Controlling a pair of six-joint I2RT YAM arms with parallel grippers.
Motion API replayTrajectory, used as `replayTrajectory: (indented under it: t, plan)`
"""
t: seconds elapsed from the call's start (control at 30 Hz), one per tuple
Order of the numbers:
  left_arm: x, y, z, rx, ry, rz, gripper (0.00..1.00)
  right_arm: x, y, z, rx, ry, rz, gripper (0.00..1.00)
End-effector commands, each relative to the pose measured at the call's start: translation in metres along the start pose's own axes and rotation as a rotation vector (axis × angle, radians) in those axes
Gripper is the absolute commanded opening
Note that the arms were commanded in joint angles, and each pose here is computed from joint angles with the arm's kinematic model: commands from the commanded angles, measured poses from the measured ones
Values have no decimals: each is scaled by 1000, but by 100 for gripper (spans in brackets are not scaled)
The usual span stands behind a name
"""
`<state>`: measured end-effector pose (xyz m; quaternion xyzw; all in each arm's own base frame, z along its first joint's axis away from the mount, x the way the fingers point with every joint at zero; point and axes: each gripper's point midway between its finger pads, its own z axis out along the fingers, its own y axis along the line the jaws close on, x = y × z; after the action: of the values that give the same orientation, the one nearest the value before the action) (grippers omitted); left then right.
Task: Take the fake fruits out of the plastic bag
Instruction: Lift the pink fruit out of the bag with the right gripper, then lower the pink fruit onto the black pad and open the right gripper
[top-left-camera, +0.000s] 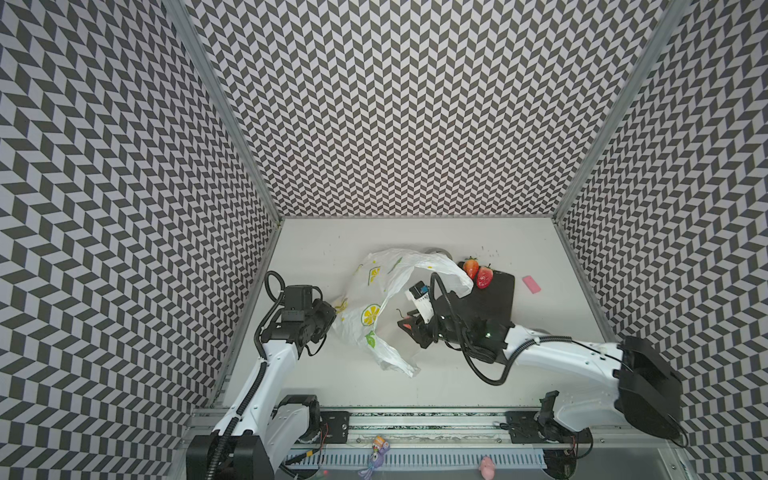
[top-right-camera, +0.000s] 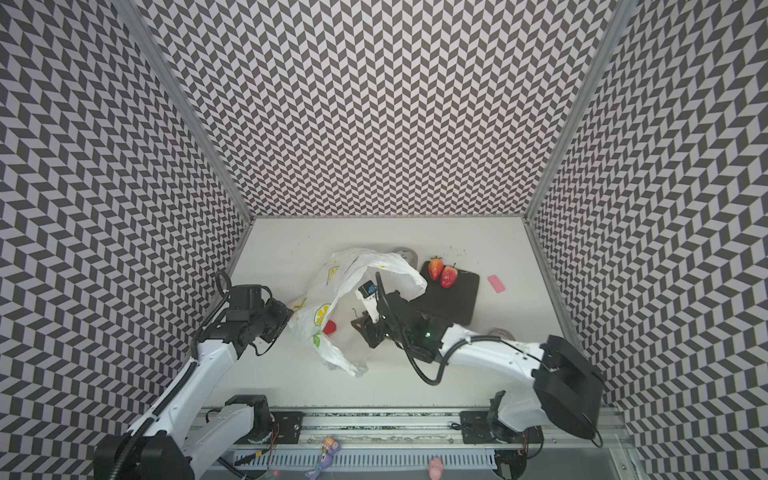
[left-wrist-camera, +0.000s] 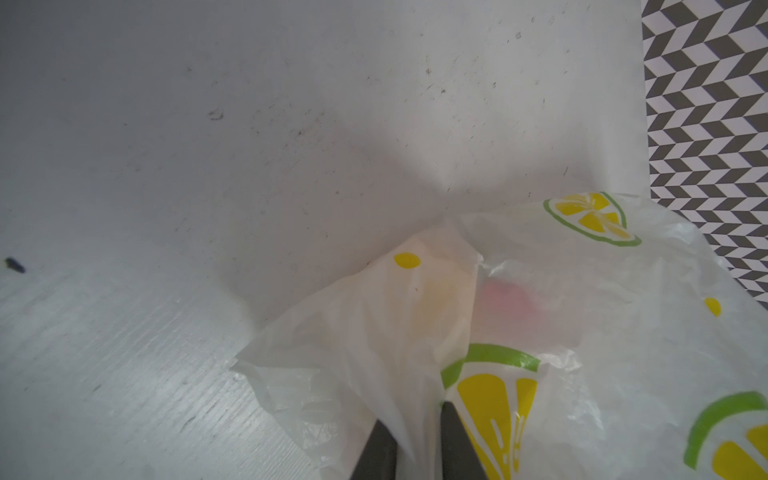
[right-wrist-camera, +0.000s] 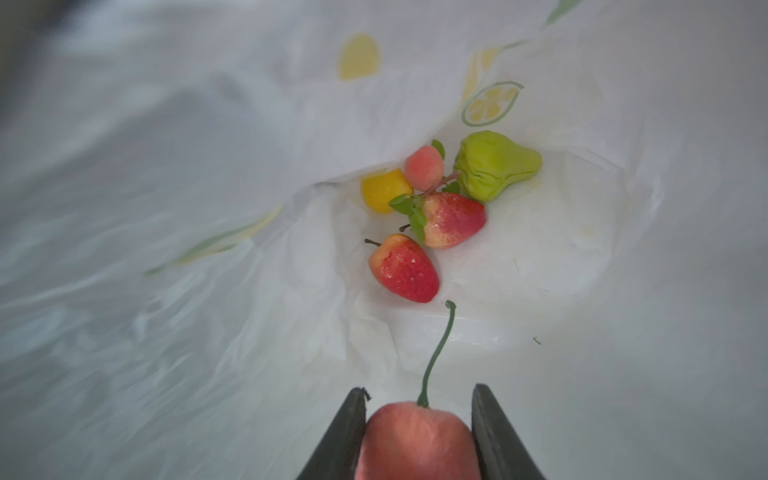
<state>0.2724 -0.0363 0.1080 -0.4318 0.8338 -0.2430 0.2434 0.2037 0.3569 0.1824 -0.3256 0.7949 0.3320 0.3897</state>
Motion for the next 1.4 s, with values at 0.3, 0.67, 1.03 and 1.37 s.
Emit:
replayTrajectory:
  t: [0.3,0.67,1.03,1.37]
  plan:
    - [-9,-8,-4,28,-41,-10,20,-16,24,-100,-72,-159,-171,32]
    - [-12,-9,-6,21,-55,-20,19,-55,-5,-189,91,-390,52,32]
    - [-9,0,-10,-3,-61,-32,19,-47,-94,-234,525,-588,602,22]
    - [-6,-1,-11,11,-53,-9,19,-3,-198,-167,720,-451,767,18]
